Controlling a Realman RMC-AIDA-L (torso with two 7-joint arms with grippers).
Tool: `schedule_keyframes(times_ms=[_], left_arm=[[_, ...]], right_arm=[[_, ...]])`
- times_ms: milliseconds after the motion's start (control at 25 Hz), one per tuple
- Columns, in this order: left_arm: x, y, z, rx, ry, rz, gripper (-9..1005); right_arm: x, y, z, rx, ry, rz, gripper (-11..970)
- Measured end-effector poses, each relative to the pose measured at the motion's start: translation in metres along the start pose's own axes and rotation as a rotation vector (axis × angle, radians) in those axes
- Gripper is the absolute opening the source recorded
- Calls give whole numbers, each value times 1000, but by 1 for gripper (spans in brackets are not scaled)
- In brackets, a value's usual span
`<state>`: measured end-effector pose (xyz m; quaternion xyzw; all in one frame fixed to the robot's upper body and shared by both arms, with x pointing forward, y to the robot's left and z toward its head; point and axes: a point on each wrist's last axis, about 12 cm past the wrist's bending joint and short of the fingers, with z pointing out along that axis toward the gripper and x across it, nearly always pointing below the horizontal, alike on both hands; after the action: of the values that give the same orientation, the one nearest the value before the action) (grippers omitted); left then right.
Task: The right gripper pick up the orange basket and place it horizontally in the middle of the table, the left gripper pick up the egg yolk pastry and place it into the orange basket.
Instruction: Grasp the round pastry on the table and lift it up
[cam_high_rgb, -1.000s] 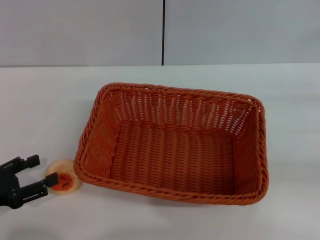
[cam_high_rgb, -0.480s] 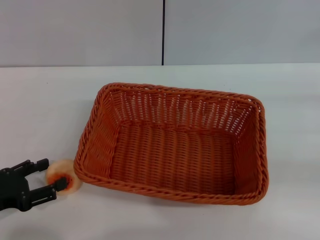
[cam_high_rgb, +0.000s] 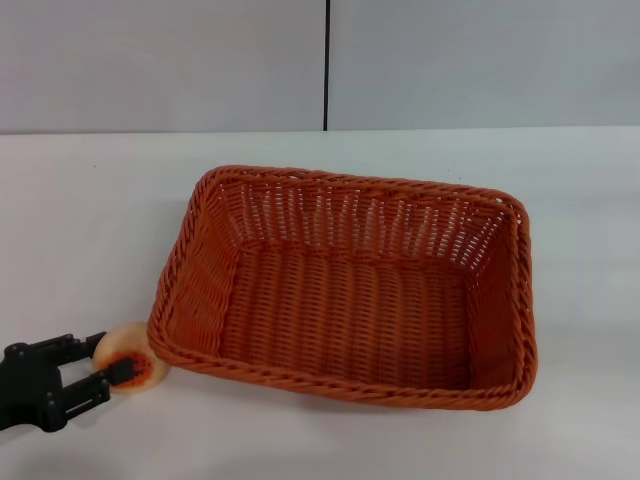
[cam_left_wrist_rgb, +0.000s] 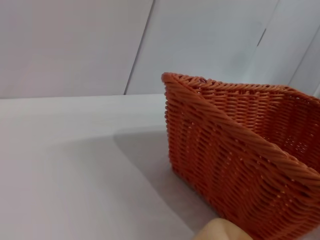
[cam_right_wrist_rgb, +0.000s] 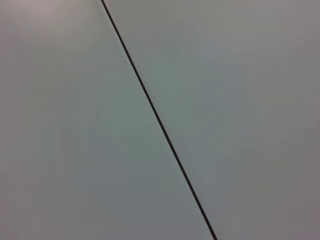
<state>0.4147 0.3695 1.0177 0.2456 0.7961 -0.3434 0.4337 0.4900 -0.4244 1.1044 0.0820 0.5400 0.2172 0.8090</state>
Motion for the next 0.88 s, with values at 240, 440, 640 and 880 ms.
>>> schedule_keyframes(times_ms=[240, 440, 640, 880], left_arm=[[1, 0, -2, -7, 2, -6, 443], [1, 1, -5, -27, -16, -12, 245], [-4, 11, -17, -158, -137, -37, 183], [-18, 23, -26, -317, -366, -90, 134]], right_arm=[[1, 0, -1, 3, 2, 0, 433], [1, 0, -2, 3, 3, 0, 433], [2, 1, -2, -3, 9, 2, 433], [2, 1, -6, 1, 7, 2, 433]])
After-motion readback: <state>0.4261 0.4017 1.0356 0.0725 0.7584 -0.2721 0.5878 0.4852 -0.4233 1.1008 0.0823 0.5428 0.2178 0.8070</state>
